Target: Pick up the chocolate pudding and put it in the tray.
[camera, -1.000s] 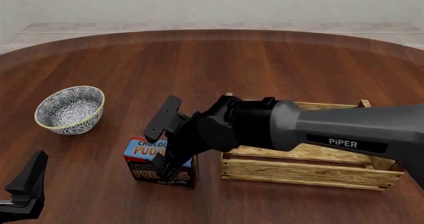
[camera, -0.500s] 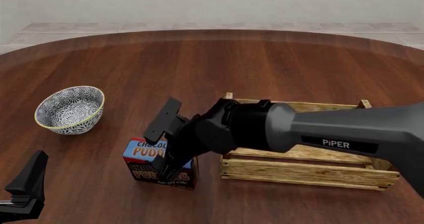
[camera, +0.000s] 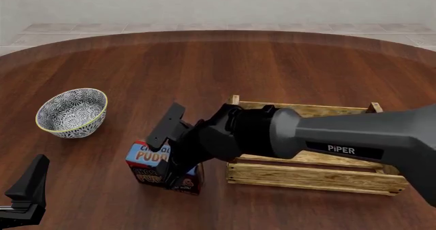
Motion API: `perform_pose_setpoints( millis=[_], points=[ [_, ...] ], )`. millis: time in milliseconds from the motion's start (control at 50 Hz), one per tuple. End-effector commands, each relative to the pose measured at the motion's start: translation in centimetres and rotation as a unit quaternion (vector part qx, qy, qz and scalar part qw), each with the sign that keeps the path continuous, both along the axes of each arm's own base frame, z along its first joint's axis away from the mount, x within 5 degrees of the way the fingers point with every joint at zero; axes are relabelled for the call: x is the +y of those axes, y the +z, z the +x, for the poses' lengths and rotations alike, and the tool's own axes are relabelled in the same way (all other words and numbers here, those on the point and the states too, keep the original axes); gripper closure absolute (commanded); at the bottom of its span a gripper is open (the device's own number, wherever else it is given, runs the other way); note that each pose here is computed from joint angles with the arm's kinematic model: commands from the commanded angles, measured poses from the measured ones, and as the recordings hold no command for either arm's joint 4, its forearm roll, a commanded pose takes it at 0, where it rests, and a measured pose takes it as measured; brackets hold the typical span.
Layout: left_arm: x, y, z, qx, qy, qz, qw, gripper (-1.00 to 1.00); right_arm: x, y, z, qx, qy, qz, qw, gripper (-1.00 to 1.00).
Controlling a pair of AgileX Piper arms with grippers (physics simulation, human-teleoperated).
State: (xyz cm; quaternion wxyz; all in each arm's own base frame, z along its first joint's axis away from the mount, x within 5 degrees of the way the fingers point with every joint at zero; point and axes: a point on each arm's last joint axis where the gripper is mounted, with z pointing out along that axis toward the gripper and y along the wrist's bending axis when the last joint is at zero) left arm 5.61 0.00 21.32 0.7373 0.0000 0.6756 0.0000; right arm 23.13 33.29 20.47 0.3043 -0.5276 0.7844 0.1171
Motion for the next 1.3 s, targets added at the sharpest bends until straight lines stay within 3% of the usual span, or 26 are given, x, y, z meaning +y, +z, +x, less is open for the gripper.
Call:
perform_pose_setpoints(
  millis=[20, 60, 220, 400, 680, 920, 1100, 1300],
  points=[
    [0.0, 0.0, 0.0, 0.0, 0.0, 0.0, 1.0, -1.0, 0.2, -0.1, -0.5, 0.002, 0.006, 0.001, 1.0, 1.0],
    [0.0, 0.0, 0.0, 0.0, 0.0, 0.0, 1.0, -1.0, -0.1, 0.0, 0.4, -0.002, -0.003, 0.002, 1.0, 1.0],
    [0.0, 0.0, 0.0, 0.0, 0.0, 0.0, 1.0, -1.0, -0.1, 1.0, -0.1, -0.009, 0.008, 0.006, 0.9999, 1.0],
    [0.0, 0.0, 0.0, 0.0, 0.0, 0.0, 1.0, -1.0, -0.9, 2.3, 1.1, -0.033, 0.01, 0.01, 0.9994, 1.0],
    [0.0, 0.0, 0.0, 0.0, 0.0, 0.0, 1.0, -1.0, -3.5, 8.7, 2.0, -0.083, 0.005, 0.033, 0.996, 1.0],
    [0.0, 0.0, 0.0, 0.0, 0.0, 0.0, 1.0, -1.0, -6.4, 12.8, 2.7, -0.124, 0.004, 0.028, 0.9919, 1.0],
    [0.0, 0.0, 0.0, 0.0, 0.0, 0.0, 1.0, -1.0, -8.7, 13.9, 2.5, -0.144, 0.009, 0.012, 0.9894, 1.0],
    [0.0, 0.0, 0.0, 0.0, 0.0, 0.0, 1.0, -1.0, -12.5, 15.6, 2.7, -0.161, -0.021, 0.001, 0.9868, 1.0]
  ],
)
